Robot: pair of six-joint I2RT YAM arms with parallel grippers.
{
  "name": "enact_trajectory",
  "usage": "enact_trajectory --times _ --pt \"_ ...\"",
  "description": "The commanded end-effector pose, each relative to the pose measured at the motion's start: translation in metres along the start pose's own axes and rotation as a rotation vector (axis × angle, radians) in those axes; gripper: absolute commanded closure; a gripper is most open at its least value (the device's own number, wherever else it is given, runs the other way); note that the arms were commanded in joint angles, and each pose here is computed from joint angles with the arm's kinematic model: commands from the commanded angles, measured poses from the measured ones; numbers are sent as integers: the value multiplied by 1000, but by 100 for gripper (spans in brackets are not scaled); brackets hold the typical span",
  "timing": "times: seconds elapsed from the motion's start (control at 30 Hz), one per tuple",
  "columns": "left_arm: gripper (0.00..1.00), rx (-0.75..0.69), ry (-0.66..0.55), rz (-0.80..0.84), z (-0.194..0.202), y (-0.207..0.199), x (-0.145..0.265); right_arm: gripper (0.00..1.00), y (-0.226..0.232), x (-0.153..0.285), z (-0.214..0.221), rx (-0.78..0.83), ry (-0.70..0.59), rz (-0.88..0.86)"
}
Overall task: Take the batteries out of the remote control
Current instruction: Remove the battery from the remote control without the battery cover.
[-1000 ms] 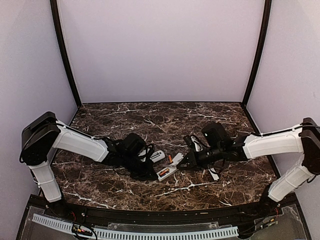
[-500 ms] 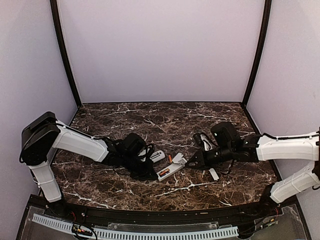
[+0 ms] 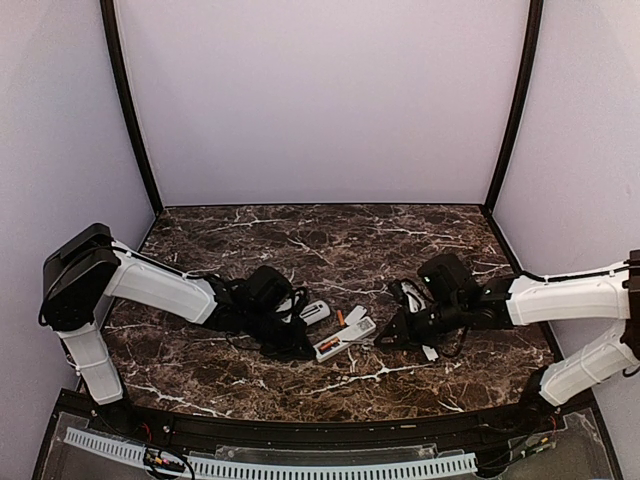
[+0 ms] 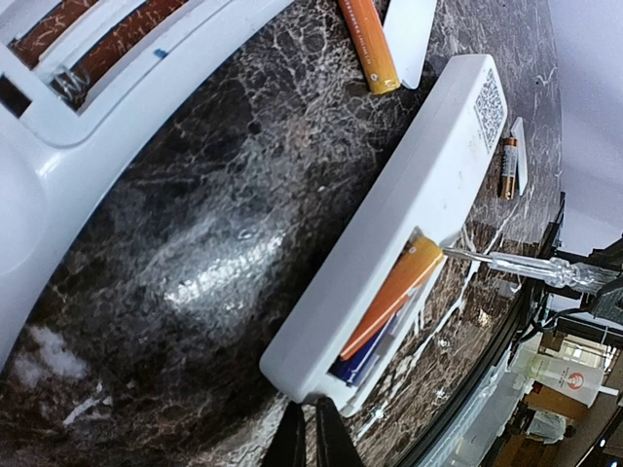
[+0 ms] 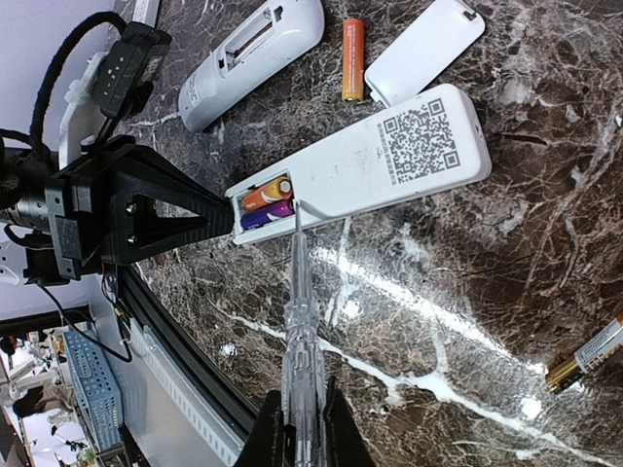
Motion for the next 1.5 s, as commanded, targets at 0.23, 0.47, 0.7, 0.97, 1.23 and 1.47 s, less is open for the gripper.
enact_trajectory --times 0.23,0.47,0.7,0.97,1.23,1.47 --pt "94 -8 -35 -20 -4 1 4 100 1 -11 -5 10 -5 -23" --pt "94 -7 -34 -12 -4 -1 4 100 2 -16 -9 16 -13 -31" --pt "94 -10 -32 -11 -4 -1 4 100 8 -24 -19 33 -31 -71" --pt "94 -9 -35 -11 -5 -1 4 100 20 -22 -29 47 -67 -145" --pt "95 -12 -32 -12 -4 -1 3 100 29 -21 -35 38 -97 -217" --pt "95 -12 -33 -11 -4 -1 3 100 24 -28 -32 25 -79 -207"
Point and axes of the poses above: each gripper's point midway between its finger pads, its own x axis back along the fingers, its own y axis along the line the jaws close on, z = x × y, the point moved 6 cm from there along x, back along the fingers, and after that the axes turned 15 degrees about x, right-handed, at the moved point
